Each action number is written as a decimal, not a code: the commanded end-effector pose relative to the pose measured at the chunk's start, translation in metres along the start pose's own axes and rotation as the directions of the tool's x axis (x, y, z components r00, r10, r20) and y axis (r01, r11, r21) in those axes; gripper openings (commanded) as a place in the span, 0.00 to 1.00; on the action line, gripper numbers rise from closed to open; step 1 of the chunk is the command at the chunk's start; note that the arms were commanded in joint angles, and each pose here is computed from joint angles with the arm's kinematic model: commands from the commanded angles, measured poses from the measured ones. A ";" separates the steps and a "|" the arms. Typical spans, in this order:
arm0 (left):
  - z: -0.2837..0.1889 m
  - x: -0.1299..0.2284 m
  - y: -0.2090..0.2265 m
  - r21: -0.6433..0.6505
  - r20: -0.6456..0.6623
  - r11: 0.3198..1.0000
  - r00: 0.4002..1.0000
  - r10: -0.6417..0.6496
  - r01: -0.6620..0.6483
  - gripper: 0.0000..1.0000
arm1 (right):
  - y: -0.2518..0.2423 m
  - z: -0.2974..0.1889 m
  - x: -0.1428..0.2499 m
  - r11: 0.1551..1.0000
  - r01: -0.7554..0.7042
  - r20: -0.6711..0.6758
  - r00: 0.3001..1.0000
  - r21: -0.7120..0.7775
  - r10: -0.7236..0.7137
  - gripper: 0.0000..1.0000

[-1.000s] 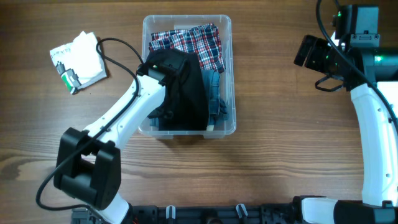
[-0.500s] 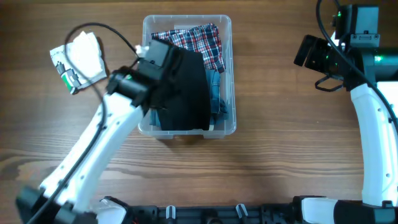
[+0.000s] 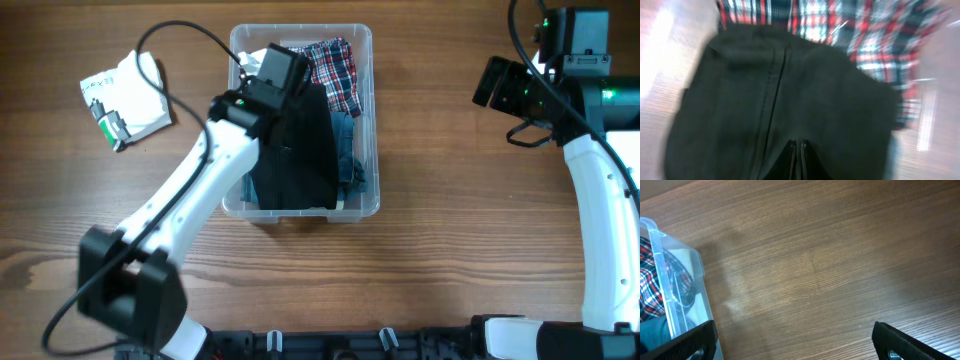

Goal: Pack container
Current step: 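Press and adjust the black garment flat with the left gripper, then release the garment and move the left gripper to the white T-shirt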

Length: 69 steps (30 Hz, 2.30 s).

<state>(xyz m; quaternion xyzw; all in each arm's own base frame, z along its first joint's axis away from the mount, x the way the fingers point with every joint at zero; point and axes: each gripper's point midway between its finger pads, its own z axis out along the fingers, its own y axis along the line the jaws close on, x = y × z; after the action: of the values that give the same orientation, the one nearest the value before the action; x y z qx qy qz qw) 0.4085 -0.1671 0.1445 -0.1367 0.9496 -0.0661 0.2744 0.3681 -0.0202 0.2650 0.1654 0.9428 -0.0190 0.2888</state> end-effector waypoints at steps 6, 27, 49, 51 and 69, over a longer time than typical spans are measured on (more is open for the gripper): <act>0.066 0.044 0.021 -0.141 -0.145 0.989 0.989 0.024 -0.045 0.04 | -0.002 0.001 -0.002 1.000 0.008 0.007 1.000 0.013 -0.008 1.00; -0.118 -0.096 0.113 0.023 0.292 0.954 0.910 -0.294 0.300 0.26 | -0.002 0.001 -0.002 1.000 0.008 0.007 1.000 0.012 -0.008 1.00; 0.003 -0.084 0.300 -0.007 -0.044 0.791 0.790 -0.611 0.611 1.00 | -0.002 0.001 -0.002 1.000 0.008 0.007 1.000 0.012 -0.008 1.00; 0.015 -0.085 0.308 0.022 -0.056 0.796 0.795 -0.604 0.606 1.00 | -0.002 0.001 -0.002 1.000 0.008 0.007 1.000 0.012 -0.008 1.00; 0.079 -0.091 0.354 0.053 -0.006 0.836 0.838 -0.546 0.546 1.00 | -0.002 0.001 -0.002 1.000 0.008 0.007 1.000 0.013 -0.008 0.99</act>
<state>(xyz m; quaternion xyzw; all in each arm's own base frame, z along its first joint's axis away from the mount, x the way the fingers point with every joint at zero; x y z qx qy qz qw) 0.4438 0.1947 0.0705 -0.4133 0.8575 -0.1626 0.2595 0.3681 -0.0202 0.2650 0.1652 0.9428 -0.0190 0.2888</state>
